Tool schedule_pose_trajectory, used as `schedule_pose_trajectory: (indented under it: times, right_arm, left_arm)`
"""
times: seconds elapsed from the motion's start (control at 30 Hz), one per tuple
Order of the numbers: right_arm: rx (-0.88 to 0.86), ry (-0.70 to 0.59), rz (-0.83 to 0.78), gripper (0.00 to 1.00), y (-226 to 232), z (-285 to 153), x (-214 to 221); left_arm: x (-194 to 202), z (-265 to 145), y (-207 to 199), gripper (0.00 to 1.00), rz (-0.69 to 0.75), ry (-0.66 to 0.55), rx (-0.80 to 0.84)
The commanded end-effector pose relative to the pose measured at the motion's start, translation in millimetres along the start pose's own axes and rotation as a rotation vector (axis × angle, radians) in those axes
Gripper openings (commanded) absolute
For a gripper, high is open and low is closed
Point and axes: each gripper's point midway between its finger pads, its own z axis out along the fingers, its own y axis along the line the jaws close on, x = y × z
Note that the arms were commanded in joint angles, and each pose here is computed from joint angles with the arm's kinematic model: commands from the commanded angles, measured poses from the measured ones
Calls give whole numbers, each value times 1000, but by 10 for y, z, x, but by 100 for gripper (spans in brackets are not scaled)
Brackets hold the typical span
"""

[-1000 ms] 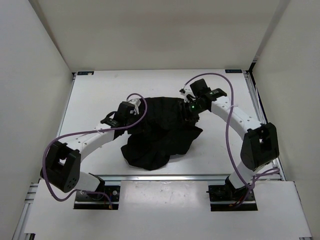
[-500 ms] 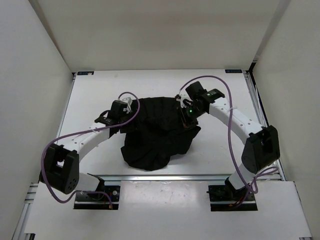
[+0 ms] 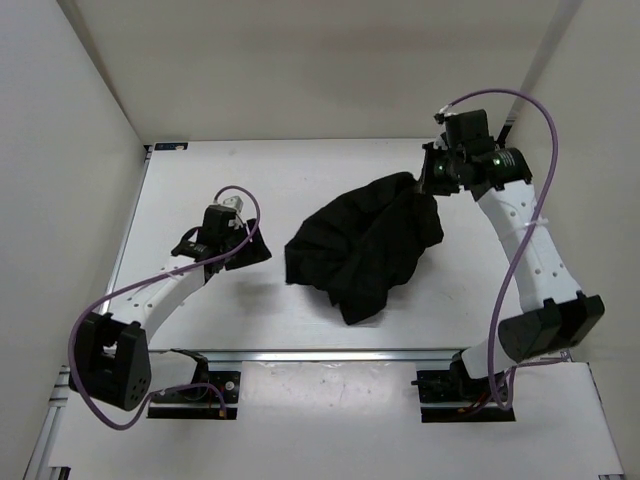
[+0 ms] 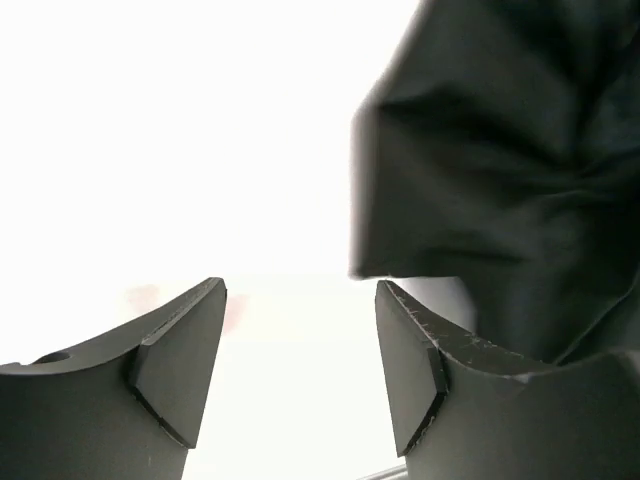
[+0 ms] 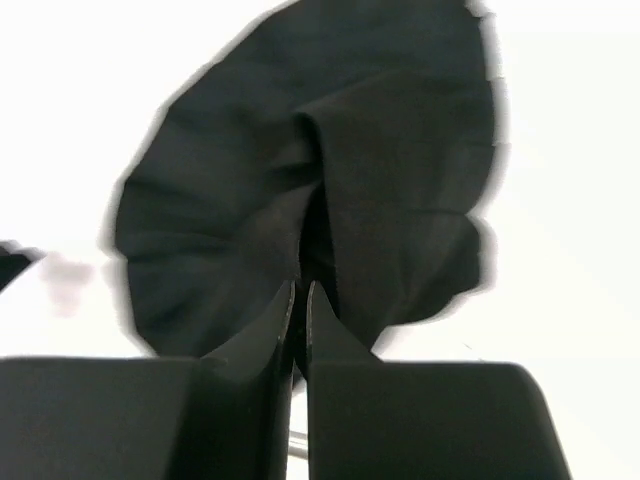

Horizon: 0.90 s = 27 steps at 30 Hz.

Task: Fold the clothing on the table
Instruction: Flatten the skirt out

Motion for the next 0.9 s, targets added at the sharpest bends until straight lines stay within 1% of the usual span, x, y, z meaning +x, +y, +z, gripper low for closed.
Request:
schedule_pose_trajectory:
  times: [0.0, 0.03, 0.1, 0.17, 0.2, 0.27, 0.3, 0.33, 0.4, 0.43, 0.47, 0.5, 0.53, 0.57, 0.63, 0.67, 0.7, 0.73, 0.77, 0.8, 0.87]
  right_arm:
    - [-308, -158, -66, 0, 464, -253, -134]
    - [-351, -120, -44, 0, 513, -189, 3]
    - [-400, 25, -49, 0, 568, -48, 452]
    - [-399, 232, -44, 0, 533, 51, 1025]
    - [-403, 299, -61, 0, 546, 90, 1194]
    - [-314, 549, -61, 0, 354, 122, 1840]
    - [-239, 676, -84, 0, 223, 141, 2146]
    - [-191, 747, -98, 0, 147, 168, 2311]
    - [-53, 904, -147, 0, -99, 87, 2754]
    - [-46, 948, -147, 1, -114, 36, 2892]
    - [-102, 1005, -128, 0, -54, -56, 3068]
    - [-131, 1019, -126, 1, -4, -119, 3123]
    - [-150, 1057, -109, 0, 23, -202, 3256]
    - [-151, 1071, -125, 0, 19, -276, 3318]
    - [-107, 1151, -127, 0, -86, -430, 3542]
    - [-38, 1190, -133, 0, -225, -514, 3638]
    - [-17, 1201, -126, 0, -267, -547, 3675]
    - [-3, 1193, -106, 0, -305, -563, 3699]
    - [4, 1169, -99, 4, -326, -545, 3675]
    - [15, 1129, -93, 5, -329, -531, 3606]
    - [-2, 1020, -44, 4, -261, -447, 3366]
  left_arm:
    - [36, -86, 2, 72, -14, -15, 15]
    - [20, -86, 7, 72, -16, -18, 13]
    - [-5, -91, 9, 71, -13, -24, 14]
    - [-20, -79, -25, 71, -12, -19, 24]
    - [-3, -60, -30, 71, -7, -12, 27]
    - [7, -29, -64, 70, 0, -1, 35]
    - [5, -16, -77, 70, -2, 0, 40]
    - [25, 9, -92, 70, 3, 9, 43]
    - [43, 30, -101, 70, 12, 19, 48]
    - [67, 32, -117, 70, 13, 25, 49]
    - [65, 26, -130, 69, 17, 27, 50]
    - [77, 54, -119, 70, 15, 32, 45]
    - [88, 51, -141, 68, 20, 40, 54]
    - [132, 72, -103, 69, 23, 51, 40]
    - [158, 98, -97, 69, 22, 61, 36]
    - [200, 117, -110, 69, 24, 75, 41]
    - [202, 148, -99, 69, 27, 82, 34]
    - [241, 162, -110, 69, 29, 97, 35]
    - [237, 189, -149, 68, 38, 103, 40]
    - [222, 212, -220, 69, 47, 112, 65]
    - [63, 228, -436, 70, 26, 100, 136]
